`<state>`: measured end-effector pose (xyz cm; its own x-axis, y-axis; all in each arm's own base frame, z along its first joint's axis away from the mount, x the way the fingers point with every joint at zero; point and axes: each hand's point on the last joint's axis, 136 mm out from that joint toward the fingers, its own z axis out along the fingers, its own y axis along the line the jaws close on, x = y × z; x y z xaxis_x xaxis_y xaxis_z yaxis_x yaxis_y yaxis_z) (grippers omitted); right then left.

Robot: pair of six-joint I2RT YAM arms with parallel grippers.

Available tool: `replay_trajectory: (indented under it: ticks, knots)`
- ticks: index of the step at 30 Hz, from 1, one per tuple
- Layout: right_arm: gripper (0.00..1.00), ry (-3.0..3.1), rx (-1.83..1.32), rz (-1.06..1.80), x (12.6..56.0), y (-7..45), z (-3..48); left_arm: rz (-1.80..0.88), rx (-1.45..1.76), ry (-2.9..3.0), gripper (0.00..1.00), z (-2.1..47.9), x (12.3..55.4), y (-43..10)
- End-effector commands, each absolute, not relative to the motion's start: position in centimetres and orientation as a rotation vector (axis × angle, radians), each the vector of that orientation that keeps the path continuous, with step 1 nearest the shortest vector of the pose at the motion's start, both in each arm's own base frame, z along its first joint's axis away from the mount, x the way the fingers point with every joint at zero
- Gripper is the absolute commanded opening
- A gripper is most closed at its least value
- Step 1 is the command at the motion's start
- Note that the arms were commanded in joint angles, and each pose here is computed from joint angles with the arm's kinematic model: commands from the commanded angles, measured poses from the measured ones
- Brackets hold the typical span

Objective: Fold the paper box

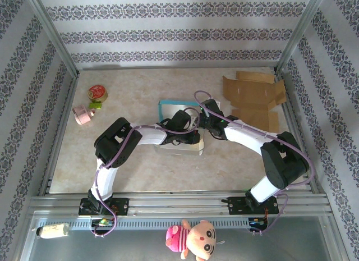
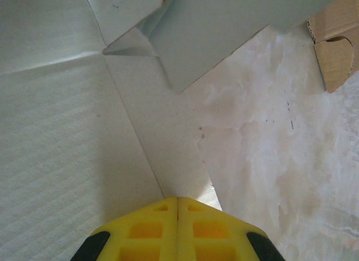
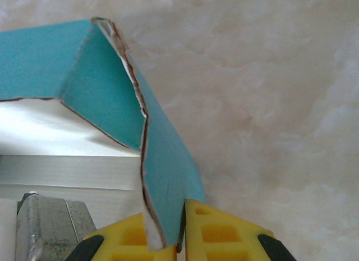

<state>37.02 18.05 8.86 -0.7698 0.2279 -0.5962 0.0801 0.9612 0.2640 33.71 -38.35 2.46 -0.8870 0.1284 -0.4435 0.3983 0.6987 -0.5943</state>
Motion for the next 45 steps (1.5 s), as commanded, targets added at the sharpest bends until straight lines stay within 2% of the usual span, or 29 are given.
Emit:
replay_trajectory:
  ticks: [1,6,11,15,25,30,33,37,45]
  knots:
    - [0.12,2.516,0.284,0.373,35.7,18.8,6.6,-0.864,0.331,2.683,0.00,-2.5,33.1,-35.1]
    - [0.12,2.549,0.267,0.304,34.3,18.4,4.4,-0.876,0.322,2.669,0.00,-2.2,33.4,-35.2]
    - [0.11,2.539,0.249,0.219,34.1,17.4,3.8,-0.890,0.253,2.572,0.00,0.3,34.1,-34.8]
    - [0.11,2.540,0.227,0.186,34.2,17.1,3.4,-0.959,0.163,2.502,0.12,2.6,34.4,-34.9]
    - [0.10,2.537,0.214,0.162,34.3,16.9,3.3,-0.998,0.023,2.328,0.27,8.3,35.0,-33.2]
    - [0.10,2.536,0.207,0.168,34.7,17.1,3.7,-0.919,0.021,2.259,0.29,11.4,34.8,-31.3]
    - [0.10,2.533,0.222,0.185,34.9,17.4,4.5,-0.905,0.057,2.334,0.22,11.0,34.3,-31.6]
    - [0.11,2.512,0.238,0.224,35.2,17.9,6.2,-1.051,0.080,2.453,0.01,8.8,33.1,-34.1]
    - [0.12,2.516,0.260,0.231,35.2,18.1,7.8,-1.190,0.099,2.512,0.00,5.2,33.4,-37.0]
